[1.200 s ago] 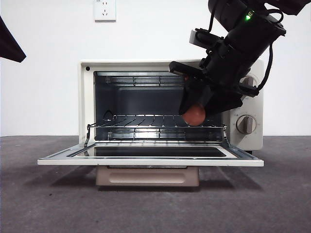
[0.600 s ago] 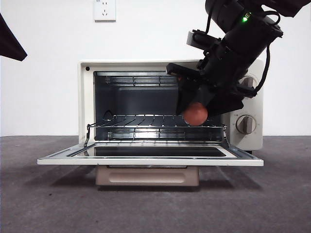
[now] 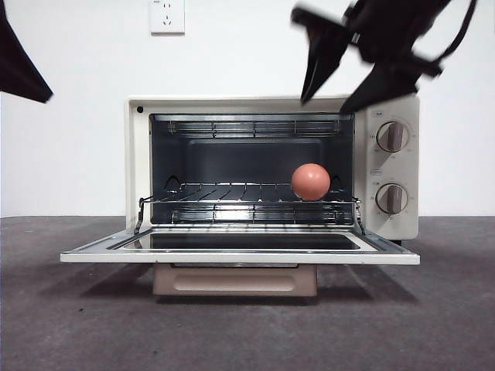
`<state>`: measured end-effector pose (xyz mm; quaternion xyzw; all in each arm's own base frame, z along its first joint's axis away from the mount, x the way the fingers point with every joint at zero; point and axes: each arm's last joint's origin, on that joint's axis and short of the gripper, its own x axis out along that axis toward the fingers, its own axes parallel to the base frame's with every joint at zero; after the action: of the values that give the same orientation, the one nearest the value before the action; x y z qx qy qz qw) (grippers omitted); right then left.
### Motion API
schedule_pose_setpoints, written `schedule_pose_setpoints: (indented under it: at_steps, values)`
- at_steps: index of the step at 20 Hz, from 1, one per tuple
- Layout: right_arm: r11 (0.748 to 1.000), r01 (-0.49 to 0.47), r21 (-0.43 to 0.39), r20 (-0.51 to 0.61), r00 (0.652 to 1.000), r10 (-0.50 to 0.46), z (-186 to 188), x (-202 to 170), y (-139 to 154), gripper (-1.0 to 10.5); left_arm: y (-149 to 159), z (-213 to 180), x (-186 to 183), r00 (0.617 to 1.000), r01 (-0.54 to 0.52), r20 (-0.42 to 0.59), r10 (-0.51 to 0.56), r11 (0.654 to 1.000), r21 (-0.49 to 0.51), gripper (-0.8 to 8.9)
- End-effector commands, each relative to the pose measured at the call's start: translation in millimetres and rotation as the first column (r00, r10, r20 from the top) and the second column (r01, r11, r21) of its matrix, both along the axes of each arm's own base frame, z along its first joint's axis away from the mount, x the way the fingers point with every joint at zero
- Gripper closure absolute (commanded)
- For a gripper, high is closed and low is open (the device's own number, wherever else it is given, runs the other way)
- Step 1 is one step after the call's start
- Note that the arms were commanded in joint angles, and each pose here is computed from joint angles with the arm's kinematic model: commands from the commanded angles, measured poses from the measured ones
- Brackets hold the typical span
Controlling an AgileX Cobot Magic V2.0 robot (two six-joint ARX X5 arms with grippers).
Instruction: Eggoven
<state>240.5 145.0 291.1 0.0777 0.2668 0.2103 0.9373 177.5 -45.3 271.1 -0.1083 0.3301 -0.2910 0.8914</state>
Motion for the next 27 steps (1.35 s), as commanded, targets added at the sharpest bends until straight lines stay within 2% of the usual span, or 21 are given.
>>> schedule_pose_setpoints:
  at_steps: [1,8,17,27]
  values:
    - [1.000,-0.030,-0.007,0.043,0.999,0.030,21.5,-20.1,-7.6,6.5,1.0,-15.5,17.6,0.998,-0.031,-0.045,0.031,1.000,0.001,8.08]
    - [0.999,-0.049,-0.007,0.097,0.994,0.050,51.5,-65.7,-34.3,6.5,2.4,-60.6,57.1,0.984,-0.075,-0.162,0.074,0.997,-0.001,8.08]
    - [0.999,-0.049,0.022,0.152,0.987,0.045,68.3,-97.6,-54.8,6.5,-1.8,-112.1,89.5,0.957,-0.091,-0.275,0.089,0.996,0.003,8.08]
    - [0.998,-0.050,0.029,0.164,0.986,0.044,70.7,-102.6,-57.9,6.5,-12.2,-143.1,101.6,0.942,-0.018,-0.334,-0.013,0.996,-0.090,8.08]
